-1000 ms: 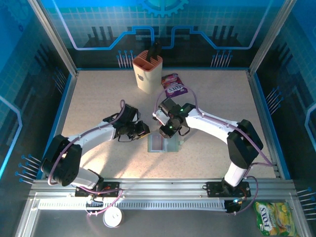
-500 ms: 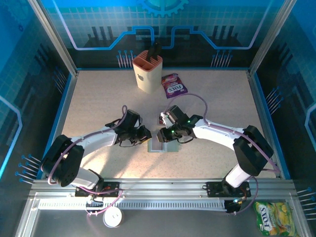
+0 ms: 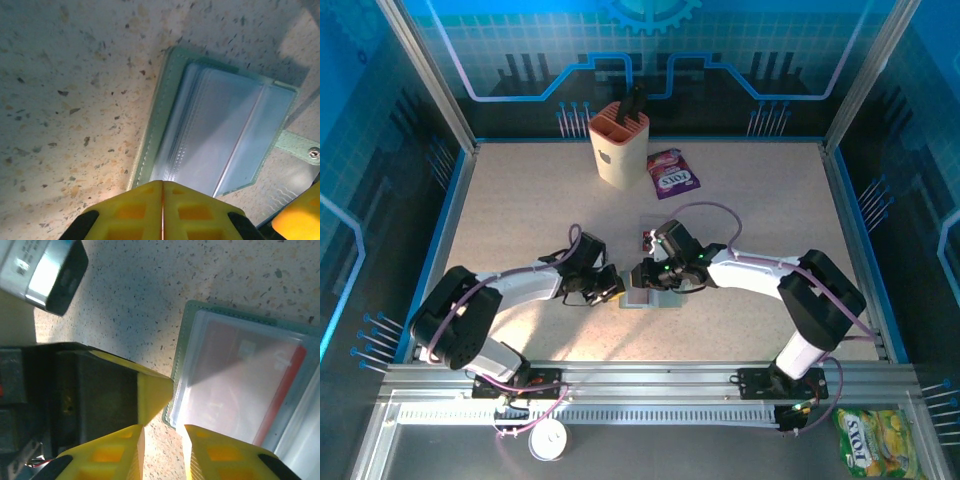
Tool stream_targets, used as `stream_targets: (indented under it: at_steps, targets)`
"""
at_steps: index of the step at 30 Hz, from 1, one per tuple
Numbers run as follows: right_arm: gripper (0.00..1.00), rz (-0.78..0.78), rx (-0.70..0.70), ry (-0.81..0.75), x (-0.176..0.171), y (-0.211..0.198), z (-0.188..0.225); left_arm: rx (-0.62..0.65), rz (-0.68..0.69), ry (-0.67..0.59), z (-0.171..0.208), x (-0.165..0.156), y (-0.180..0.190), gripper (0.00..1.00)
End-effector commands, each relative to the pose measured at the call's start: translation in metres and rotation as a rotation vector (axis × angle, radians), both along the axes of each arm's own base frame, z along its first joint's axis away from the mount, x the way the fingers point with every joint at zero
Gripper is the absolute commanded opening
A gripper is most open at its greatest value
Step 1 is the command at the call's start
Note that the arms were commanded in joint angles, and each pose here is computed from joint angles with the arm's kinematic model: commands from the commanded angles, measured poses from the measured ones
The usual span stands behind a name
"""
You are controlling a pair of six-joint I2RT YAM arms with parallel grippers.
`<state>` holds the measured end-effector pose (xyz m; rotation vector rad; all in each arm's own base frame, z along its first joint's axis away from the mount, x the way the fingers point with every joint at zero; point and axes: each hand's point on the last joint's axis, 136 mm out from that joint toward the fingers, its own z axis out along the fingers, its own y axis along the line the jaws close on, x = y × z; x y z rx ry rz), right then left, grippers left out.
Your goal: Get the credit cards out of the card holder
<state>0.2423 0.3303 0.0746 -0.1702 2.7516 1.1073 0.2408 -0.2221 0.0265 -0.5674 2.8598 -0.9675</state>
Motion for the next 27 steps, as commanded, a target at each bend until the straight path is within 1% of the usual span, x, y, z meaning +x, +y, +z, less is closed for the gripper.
stream_targets:
  at_steps: [1, 7, 14, 23, 27]
  targets:
    - [0.28, -0.031, 0.012, 0.059, 0.0, -0.003, -0.009, -0.012, -0.016, 0.027, -0.004, -0.006, -0.006, 0.08]
    - [0.29, -0.023, 0.007, 0.101, -0.003, -0.007, -0.016, 0.007, -0.011, 0.025, -0.007, -0.007, -0.003, 0.07]
    - [0.31, -0.012, -0.01, 0.116, -0.006, -0.009, -0.021, 0.013, 0.005, -0.028, 0.002, -0.003, 0.001, 0.08]
    - [0.33, 0.008, -0.012, 0.125, -0.007, -0.007, -0.019, 0.023, 0.01, 0.023, -0.013, -0.007, 0.001, 0.08]
    - [0.35, 0.007, -0.024, 0.126, -0.007, -0.009, -0.02, 0.029, 0.016, 0.023, -0.013, -0.007, 0.003, 0.08]
